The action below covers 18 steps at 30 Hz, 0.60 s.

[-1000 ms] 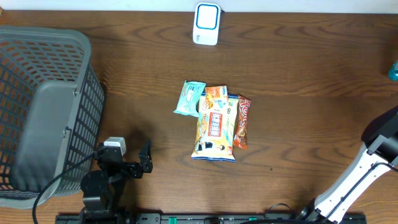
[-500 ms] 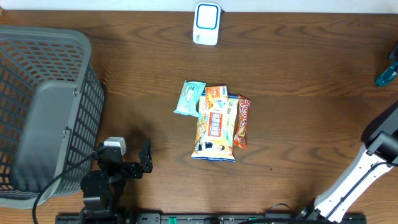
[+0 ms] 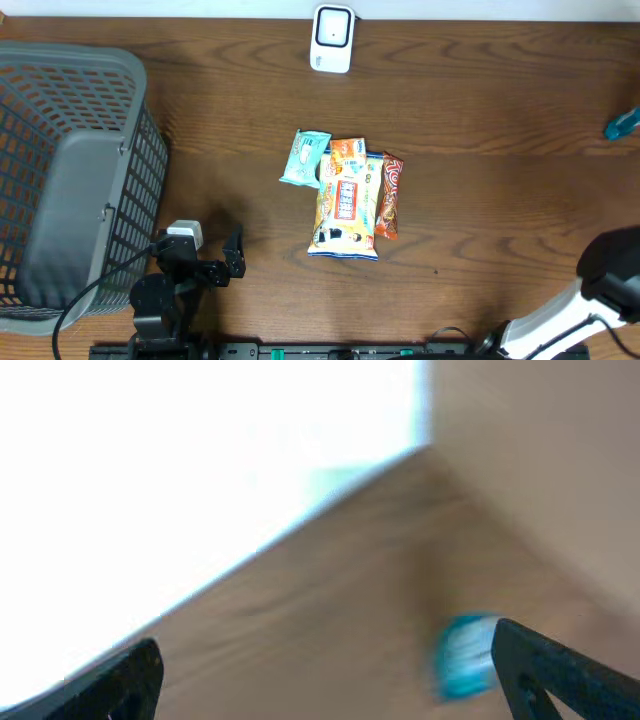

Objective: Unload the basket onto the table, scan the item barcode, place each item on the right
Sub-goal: 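Release the teal bottle and withdraw the right gripper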

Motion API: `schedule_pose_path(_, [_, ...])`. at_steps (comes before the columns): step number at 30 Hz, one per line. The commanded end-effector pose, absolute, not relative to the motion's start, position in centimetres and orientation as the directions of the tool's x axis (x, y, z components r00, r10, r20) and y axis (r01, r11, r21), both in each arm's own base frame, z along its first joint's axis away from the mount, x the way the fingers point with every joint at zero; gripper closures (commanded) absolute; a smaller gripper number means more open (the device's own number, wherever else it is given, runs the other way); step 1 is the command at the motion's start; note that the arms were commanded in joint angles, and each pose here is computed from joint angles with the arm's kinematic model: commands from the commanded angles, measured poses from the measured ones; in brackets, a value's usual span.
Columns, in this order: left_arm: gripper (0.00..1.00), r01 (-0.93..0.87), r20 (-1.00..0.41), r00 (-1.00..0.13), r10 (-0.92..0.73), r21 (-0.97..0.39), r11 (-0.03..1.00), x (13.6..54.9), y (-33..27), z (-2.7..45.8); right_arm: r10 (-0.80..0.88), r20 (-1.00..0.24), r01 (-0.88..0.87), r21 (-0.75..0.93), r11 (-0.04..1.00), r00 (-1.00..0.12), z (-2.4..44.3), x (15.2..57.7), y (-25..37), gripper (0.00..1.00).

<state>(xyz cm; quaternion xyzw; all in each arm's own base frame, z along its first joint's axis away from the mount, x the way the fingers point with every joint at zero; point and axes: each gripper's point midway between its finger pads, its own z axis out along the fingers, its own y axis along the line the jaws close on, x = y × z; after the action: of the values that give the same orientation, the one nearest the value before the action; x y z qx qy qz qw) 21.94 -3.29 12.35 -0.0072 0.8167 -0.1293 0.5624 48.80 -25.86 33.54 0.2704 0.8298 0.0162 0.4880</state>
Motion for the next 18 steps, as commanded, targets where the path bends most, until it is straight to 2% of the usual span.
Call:
schedule_pose_path(1, [0.00,0.129,-0.903,-0.396,-0.168,-0.236,0.963,21.8,-3.4,11.3,0.534,-0.635,0.095,0.591,0.801,-0.558,33.0,51.2,-12.8,0.01])
schedule_pose_path(5, [0.00,0.129,-0.903,-0.396,-0.168,-0.236,0.963,21.8,-3.4,11.3,0.438,-0.547,0.048,0.585,0.810,-0.713,29.7,51.3,-4.6,0.01])
schedule_pose_path(10, [0.00,0.129,-0.903,-0.396,-0.168,-0.236,0.963,21.8,-3.4,11.3,0.128,-0.479,-0.174,0.535,0.827,-0.868,24.6,49.8,7.5,0.03])
schedule_pose_path(12, [0.00,0.129,-0.903,-0.396,-0.168,-0.236,0.963,21.8,-3.4,11.3,-0.008,-0.439,-0.265,0.529,0.806,-0.899,21.5,48.9,12.9,0.16])
schedule_pose_path(13, [0.00,0.129,-0.903,-0.396,-0.168,-0.236,0.963,21.8,-3.4,11.3,-0.039,-0.410,-0.275,0.536,0.798,-0.911,20.2,48.5,14.6,0.18])
schedule_pose_path(14, [0.00,0.129,-0.903,-0.396,-0.168,-0.236,0.963,21.8,-3.4,11.3,-0.105,-0.346,-0.292,0.548,0.784,-0.932,17.2,47.5,17.9,0.26])
schedule_pose_path(15, [0.00,0.129,-0.903,-0.396,-0.168,-0.236,0.963,21.8,-3.4,11.3,-0.135,-0.316,-0.297,0.550,0.780,-0.939,15.7,47.0,19.3,0.29])
schedule_pose_path(17, [0.00,0.129,-0.903,-0.396,-0.168,-0.236,0.963,21.8,-3.4,11.3,-0.198,-0.238,-0.301,0.559,0.773,-0.951,11.8,45.9,22.2,0.45])
schedule_pose_path(18, [0.00,0.129,-0.903,-0.396,-0.168,-0.236,0.963,21.8,-3.4,11.3,-0.213,-0.217,-0.300,0.560,0.772,-0.953,10.8,45.6,22.8,0.48])
